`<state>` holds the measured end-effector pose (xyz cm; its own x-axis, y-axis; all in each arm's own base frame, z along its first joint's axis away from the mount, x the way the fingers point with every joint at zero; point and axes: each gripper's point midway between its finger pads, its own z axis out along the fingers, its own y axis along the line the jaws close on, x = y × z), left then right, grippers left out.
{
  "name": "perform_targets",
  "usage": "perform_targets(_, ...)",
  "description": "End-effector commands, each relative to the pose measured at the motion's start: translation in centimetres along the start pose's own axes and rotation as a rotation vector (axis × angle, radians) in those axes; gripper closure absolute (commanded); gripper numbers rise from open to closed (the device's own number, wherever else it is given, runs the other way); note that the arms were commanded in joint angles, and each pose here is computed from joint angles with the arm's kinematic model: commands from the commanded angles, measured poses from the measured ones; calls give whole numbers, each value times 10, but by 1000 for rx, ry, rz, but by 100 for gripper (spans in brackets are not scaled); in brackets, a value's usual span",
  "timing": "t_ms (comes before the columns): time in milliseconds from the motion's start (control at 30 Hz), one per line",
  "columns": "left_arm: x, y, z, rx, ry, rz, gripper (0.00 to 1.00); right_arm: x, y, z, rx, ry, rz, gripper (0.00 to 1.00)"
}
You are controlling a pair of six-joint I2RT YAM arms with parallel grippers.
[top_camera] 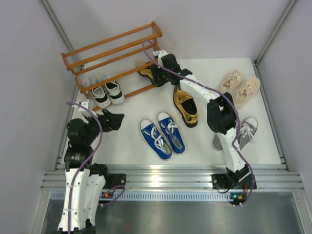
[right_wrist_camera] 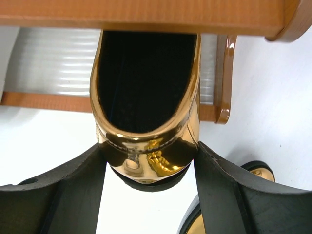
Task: Place and organize the shoes onto the shoe shelf
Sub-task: Place the shoe at the shoe shelf.
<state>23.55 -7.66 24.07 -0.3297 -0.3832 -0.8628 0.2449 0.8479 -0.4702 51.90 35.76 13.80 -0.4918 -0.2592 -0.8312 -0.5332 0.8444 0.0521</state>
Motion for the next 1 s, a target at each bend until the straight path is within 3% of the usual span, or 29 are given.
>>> perform_targets(0,-11,-6,1,36,-44,39,2,-64,9,-8,4,-192,20,100)
perform_targets(833,-10,-5,2,33,-42,40,2,-25,2,31,197,-175,78,100)
perform_targets(967,-11,-6,2,35,-43,40,2,-17,-2,34,205,-159,54,90)
